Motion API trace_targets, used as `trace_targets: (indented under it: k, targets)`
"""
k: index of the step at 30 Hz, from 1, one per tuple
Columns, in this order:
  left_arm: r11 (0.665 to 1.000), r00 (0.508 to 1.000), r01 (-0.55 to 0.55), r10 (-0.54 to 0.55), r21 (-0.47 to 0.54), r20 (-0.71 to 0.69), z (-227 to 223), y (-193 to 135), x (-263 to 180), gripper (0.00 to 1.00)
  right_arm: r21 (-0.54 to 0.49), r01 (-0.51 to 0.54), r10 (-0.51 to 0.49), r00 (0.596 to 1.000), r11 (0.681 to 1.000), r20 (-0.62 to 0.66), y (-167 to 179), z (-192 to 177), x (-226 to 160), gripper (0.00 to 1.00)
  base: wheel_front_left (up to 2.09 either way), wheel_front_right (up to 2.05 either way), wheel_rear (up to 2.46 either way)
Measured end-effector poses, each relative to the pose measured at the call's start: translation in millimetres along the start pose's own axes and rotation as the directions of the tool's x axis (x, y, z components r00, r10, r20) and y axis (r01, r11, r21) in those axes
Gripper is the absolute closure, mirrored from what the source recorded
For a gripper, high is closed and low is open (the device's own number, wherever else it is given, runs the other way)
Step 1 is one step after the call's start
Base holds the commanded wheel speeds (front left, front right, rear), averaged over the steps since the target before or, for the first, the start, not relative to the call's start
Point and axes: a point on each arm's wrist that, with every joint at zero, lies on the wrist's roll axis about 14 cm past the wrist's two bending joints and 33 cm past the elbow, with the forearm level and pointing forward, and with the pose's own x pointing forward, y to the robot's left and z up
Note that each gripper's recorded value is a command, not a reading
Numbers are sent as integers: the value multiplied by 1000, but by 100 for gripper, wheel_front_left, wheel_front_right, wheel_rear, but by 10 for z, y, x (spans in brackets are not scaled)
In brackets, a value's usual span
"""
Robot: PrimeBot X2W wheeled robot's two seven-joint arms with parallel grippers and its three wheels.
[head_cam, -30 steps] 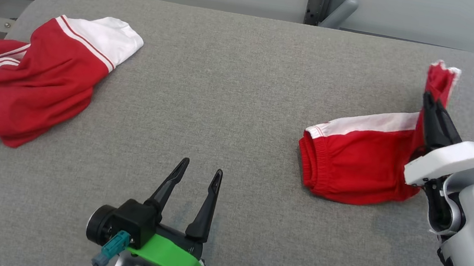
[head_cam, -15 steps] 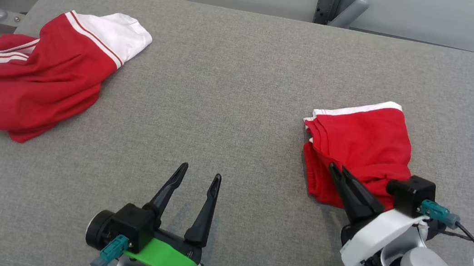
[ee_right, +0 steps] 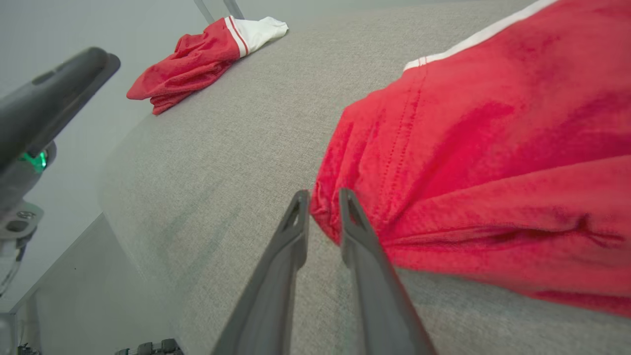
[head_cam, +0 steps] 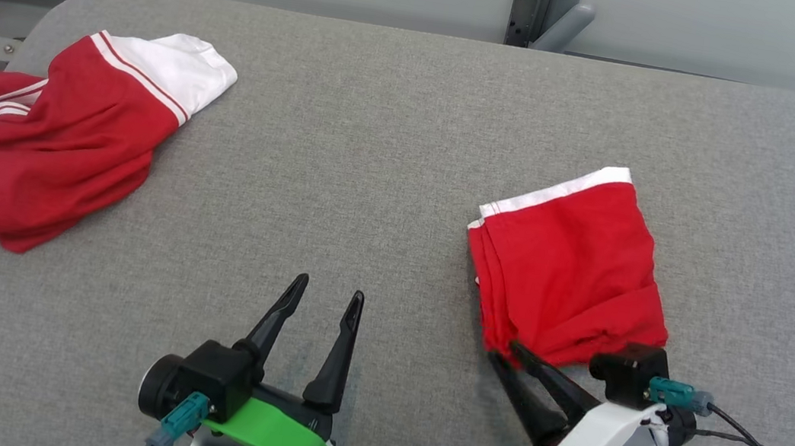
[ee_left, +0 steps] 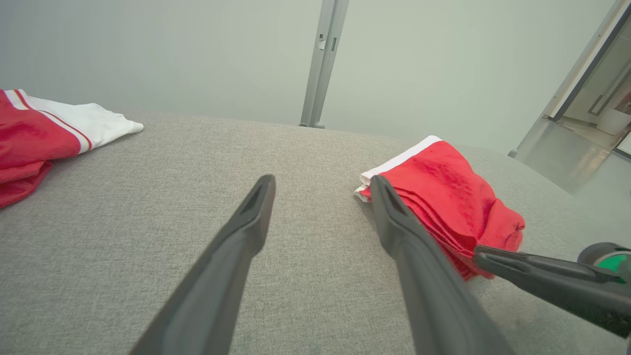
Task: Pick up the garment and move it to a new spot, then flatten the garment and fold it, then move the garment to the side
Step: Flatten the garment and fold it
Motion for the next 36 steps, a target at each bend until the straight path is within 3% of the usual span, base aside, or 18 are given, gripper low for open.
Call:
trace_targets:
  k: [7, 14, 21, 27, 36]
  targets:
    - [1000, 1000, -11, 11, 0, -2, -12, 12, -28, 0, -17, -27, 28, 995, 999, 98, 105, 211, -103, 0, 0, 0, 0]
    - [996, 996, -83, 82, 21, 29, 80, 142, -123, 0, -90, 153, -121, 951, 984, 283, -295, 576, -306, 0, 0, 0, 0]
    - [985, 984, -164, 161, 43, 77, 222, 287, -259, 0, -105, 366, -294, 861, 925, 415, -638, 839, -673, 0, 0, 0, 0]
    - [971, 967, -231, 221, 70, 126, 363, 402, -396, 0, -82, 490, -410, 800, 868, 439, -737, 714, -1015, 0, 0, 0, 0]
    - [963, 967, -248, 238, 107, 95, 243, 416, -585, 0, -83, 533, -458, 788, 842, 411, -689, 486, -1191, 0, 0, 0, 0]
